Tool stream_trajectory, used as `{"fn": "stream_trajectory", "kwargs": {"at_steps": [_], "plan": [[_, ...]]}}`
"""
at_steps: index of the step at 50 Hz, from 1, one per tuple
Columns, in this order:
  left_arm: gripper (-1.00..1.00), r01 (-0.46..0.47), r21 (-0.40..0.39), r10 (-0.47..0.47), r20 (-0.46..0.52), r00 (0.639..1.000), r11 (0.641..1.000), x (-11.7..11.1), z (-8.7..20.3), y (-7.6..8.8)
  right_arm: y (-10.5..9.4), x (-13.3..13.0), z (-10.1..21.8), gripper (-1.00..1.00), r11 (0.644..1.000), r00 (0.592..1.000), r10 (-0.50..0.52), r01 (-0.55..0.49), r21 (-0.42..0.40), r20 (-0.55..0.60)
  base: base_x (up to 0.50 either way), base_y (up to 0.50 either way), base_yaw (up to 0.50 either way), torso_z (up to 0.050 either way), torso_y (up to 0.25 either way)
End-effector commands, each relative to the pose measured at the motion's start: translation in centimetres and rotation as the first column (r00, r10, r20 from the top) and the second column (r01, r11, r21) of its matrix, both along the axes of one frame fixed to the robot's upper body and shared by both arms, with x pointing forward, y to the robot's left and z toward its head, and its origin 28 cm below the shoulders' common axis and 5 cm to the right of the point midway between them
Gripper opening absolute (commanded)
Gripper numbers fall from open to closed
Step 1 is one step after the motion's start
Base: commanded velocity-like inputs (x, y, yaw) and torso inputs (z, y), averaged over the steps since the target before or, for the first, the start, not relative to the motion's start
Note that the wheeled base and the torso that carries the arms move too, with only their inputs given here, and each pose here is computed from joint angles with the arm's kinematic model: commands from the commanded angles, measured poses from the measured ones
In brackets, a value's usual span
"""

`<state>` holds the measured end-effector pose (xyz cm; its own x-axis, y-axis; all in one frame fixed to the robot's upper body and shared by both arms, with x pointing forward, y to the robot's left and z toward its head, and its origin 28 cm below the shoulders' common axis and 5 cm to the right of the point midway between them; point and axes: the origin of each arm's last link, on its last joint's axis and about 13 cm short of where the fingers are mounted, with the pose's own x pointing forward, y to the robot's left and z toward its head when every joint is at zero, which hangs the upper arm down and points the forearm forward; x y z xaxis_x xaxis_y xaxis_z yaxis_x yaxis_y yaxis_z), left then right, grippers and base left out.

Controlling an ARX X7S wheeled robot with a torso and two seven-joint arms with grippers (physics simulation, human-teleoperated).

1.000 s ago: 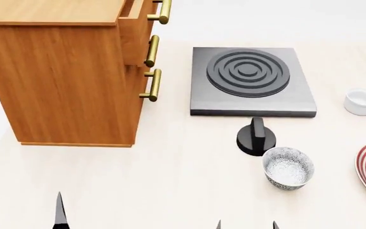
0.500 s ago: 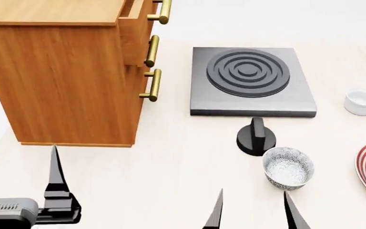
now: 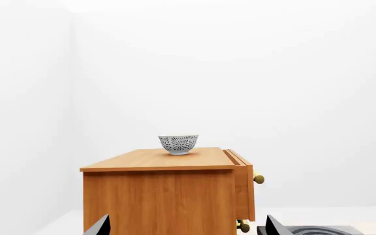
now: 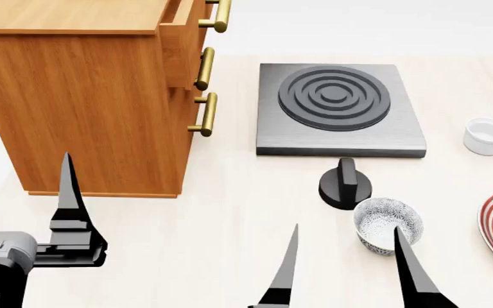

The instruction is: Pick the akita bowl on the wooden cabinet and place it on the plate.

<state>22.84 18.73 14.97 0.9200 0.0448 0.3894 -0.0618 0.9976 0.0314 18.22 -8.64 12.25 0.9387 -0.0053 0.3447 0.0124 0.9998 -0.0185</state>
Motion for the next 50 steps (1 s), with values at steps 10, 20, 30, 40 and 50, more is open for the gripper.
{"fn": "stream_trajectory", "kwargs": {"at_steps": [10, 20, 30, 40, 50], "plan": [[1.00, 0.059, 0.099, -0.071, 0.119, 0.990, 0.993, 2.1, 9.2, -1.4, 0.0, -0.5, 0.8, 1.00, 1.000, 0.999, 0.005, -0.005, 0.015, 0.034, 0.00, 0.00, 0.00, 0.000, 0.000], [1.00, 0.066, 0.116, -0.086, 0.178, 0.980, 0.991, 1.4, 12.1, -2.0, 0.0, -0.7, 1.1, 1.00, 1.000, 0.999, 0.005, -0.006, 0.013, 0.046, 0.00, 0.00, 0.00, 0.000, 0.000], [1.00, 0.045, 0.139, -0.072, 0.196, 0.978, 0.989, 0.9, 12.7, -2.1, -0.1, -0.9, 1.3, 1.00, 1.000, 0.998, 0.000, -0.001, 0.021, 0.069, 0.15, 0.00, 0.00, 0.000, 0.000], [1.00, 0.050, 0.136, -0.078, 0.206, 0.976, 0.989, 0.8, 13.0, -2.2, -0.1, -1.0, 1.4, 1.00, 1.000, 0.997, 0.001, -0.003, 0.023, 0.074, 0.44, 0.00, 0.00, 0.000, 0.000], [1.00, 0.047, 0.133, -0.074, 0.210, 0.975, 0.990, 0.7, 13.1, -2.1, 0.0, -1.0, 1.4, 1.00, 1.000, 0.997, 0.009, -0.011, 0.025, 0.073, 0.44, 0.00, 0.00, 0.000, 0.000]]}}
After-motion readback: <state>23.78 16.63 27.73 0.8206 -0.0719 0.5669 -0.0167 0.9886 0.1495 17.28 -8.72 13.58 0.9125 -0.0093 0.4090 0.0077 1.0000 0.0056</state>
